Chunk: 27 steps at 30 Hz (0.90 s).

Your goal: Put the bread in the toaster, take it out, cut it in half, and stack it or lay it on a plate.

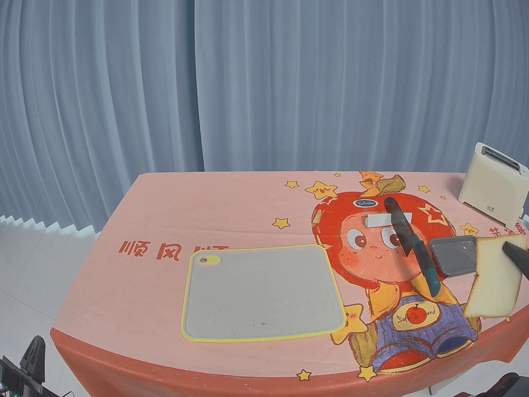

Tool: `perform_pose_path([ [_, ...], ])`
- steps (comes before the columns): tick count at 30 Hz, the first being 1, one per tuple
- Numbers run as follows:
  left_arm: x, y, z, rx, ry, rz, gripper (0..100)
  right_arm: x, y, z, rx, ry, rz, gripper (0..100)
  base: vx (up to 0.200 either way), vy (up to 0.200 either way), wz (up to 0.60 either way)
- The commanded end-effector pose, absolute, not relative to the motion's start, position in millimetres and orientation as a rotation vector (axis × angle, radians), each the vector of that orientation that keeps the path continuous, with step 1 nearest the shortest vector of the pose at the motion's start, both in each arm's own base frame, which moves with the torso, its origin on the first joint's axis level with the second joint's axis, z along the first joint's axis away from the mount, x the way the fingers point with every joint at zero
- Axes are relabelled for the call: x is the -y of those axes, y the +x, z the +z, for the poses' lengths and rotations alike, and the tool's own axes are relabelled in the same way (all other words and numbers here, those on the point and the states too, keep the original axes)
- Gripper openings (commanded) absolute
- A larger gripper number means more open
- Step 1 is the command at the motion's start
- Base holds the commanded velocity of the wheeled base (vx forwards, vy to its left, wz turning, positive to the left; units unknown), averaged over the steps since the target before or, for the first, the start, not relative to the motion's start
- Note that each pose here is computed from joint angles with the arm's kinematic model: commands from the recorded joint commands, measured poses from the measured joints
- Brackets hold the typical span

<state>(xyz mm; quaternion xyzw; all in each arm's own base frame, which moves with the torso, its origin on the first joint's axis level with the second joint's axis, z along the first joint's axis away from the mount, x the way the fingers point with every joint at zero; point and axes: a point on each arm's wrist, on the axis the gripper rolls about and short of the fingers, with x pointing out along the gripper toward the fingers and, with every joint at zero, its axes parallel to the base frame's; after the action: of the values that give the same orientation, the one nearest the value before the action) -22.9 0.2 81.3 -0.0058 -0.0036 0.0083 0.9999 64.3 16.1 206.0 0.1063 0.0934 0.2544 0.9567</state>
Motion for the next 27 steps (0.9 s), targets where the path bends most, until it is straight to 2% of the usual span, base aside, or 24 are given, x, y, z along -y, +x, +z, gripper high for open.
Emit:
perform_pose_path([
  [1,0,-23,76,0.006,-0.012,0.017,0,-22,69,205,-0.239,0.270,0.588,0,-0.200,0.000,0.00],
  [5,0,-23,76,0.006,-0.012,0.018,0,-24,72,204,-0.257,0.280,0.594,0,-0.200,0.000,0.00],
  [11,0,-23,76,0.006,-0.009,0.015,0,-25,77,202,-0.298,0.323,0.594,0,0.000,0.000,0.00],
  [23,0,-23,76,0.006,-0.008,0.014,0,-33,98,212,-0.276,0.532,0.622,0,0.000,0.200,0.00],
  [27,0,-23,76,0.006,-0.008,0.014,0,-36,99,213,-0.274,0.554,0.648,0,0.000,0.200,0.00],
])
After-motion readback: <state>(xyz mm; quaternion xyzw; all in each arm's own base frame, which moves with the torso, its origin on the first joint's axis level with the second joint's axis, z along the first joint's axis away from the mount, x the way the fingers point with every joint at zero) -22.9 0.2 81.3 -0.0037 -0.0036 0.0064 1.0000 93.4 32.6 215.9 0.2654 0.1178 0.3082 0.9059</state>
